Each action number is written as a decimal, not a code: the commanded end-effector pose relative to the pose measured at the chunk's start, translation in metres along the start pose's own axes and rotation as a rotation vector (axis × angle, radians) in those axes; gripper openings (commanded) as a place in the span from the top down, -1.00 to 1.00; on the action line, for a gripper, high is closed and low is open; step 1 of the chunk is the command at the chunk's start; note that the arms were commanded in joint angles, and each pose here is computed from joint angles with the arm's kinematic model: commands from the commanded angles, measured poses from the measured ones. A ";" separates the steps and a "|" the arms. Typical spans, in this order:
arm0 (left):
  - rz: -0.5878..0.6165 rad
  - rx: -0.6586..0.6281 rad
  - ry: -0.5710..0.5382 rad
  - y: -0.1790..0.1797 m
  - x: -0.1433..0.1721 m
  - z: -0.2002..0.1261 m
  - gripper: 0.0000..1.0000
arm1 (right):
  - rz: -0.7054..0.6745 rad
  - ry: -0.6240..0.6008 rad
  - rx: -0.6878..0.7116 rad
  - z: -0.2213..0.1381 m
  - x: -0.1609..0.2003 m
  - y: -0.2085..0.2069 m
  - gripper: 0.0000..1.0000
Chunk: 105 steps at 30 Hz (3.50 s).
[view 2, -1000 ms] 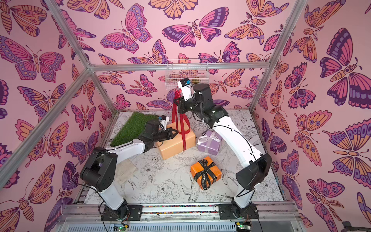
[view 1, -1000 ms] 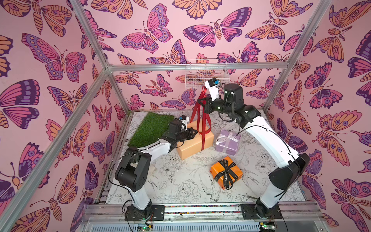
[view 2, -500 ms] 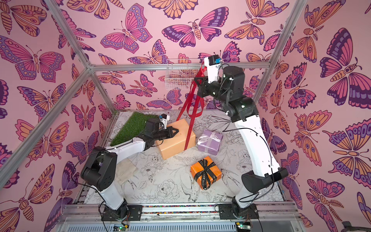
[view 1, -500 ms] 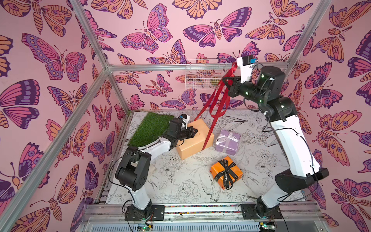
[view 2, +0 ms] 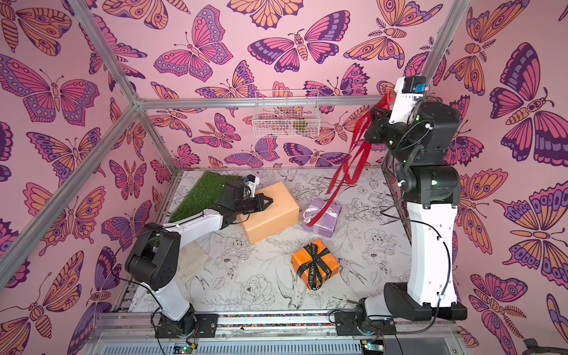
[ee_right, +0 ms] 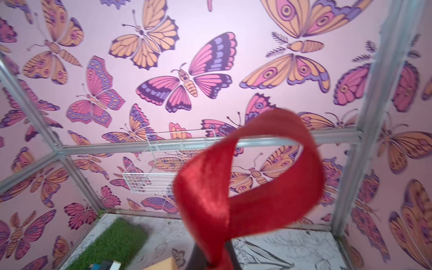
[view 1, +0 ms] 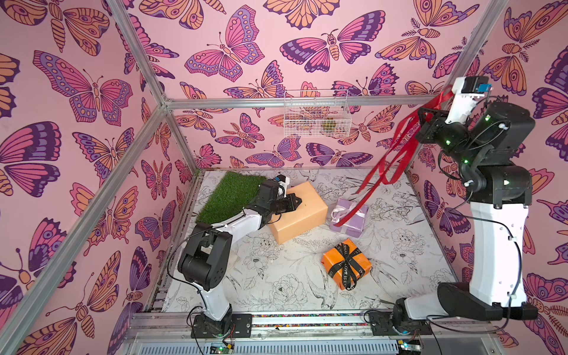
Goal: Untie the ribbon bows on the gift boxes
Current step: Pull the ribbon from the gift box, then place the ribbon at the center of the board, then move the gift box to the center of the board.
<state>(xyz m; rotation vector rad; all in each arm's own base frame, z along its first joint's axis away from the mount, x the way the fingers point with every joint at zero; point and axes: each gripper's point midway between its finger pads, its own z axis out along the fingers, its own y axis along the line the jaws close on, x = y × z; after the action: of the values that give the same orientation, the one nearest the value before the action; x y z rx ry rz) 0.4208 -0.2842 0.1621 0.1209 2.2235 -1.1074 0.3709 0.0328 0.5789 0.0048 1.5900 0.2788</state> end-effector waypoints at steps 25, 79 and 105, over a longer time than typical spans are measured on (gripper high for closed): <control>-0.015 0.110 -0.048 -0.066 -0.012 -0.055 -1.00 | 0.313 0.467 0.362 0.024 0.297 -0.133 1.00; 0.070 0.012 -0.001 0.021 0.018 0.021 -1.00 | 0.463 1.043 -0.128 0.048 0.504 0.036 -0.57; 0.363 -0.048 0.220 0.024 0.033 0.053 -0.55 | 0.385 0.889 -0.111 0.049 0.415 0.021 -0.66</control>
<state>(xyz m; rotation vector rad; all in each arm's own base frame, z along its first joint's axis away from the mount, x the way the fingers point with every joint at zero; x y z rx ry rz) 0.4398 -0.3099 0.1230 0.5363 2.2434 -0.9206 0.3913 0.1363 0.1742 0.1194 2.4563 0.7422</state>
